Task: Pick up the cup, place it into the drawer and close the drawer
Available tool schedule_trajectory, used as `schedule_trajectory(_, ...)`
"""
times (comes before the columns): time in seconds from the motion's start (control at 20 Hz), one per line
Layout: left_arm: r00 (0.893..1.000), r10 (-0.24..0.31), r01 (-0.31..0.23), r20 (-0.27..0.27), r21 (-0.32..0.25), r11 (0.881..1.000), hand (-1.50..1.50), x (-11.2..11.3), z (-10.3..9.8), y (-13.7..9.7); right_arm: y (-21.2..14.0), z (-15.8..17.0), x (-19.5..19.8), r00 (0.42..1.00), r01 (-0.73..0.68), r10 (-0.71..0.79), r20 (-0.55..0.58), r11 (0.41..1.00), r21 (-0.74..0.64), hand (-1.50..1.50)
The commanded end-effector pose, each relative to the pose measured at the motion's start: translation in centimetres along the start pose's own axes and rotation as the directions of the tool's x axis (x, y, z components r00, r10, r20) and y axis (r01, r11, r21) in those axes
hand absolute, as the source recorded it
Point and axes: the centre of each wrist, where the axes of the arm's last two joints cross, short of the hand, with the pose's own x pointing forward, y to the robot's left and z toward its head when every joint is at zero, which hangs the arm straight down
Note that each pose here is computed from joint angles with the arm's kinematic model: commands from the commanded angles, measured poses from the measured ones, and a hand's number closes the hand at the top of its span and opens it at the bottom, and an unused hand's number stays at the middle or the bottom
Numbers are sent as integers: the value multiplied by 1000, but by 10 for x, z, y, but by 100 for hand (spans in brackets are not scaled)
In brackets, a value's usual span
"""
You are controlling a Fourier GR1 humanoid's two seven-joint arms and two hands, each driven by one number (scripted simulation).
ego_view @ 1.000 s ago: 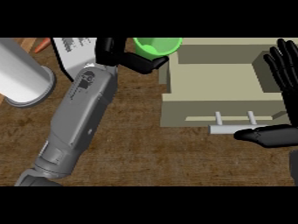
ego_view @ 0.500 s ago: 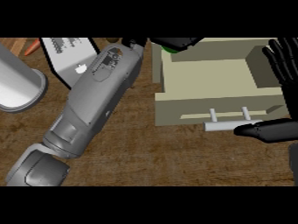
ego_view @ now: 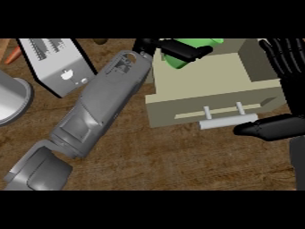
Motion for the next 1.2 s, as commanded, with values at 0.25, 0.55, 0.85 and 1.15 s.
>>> schedule_trajectory(0.25,996,-70,65,-57,-83,994,-150,-11,5,-5,4,-15,8,999,19,-21,26,997,73,-150)
schedule_trajectory(0.55,990,138,-138,-6,-9,990,-150,-22,11,-2,34,-13,2,987,143,-158,35,951,274,-150)
schedule_trajectory(0.85,943,299,-298,145,-31,954,-150,-14,12,-3,49,-15,-2,981,186,-191,-46,825,533,150)
schedule_trajectory(1.15,941,293,-310,167,81,947,-150,-18,12,-2,41,-2,3,978,-22,160,-131,707,707,150)
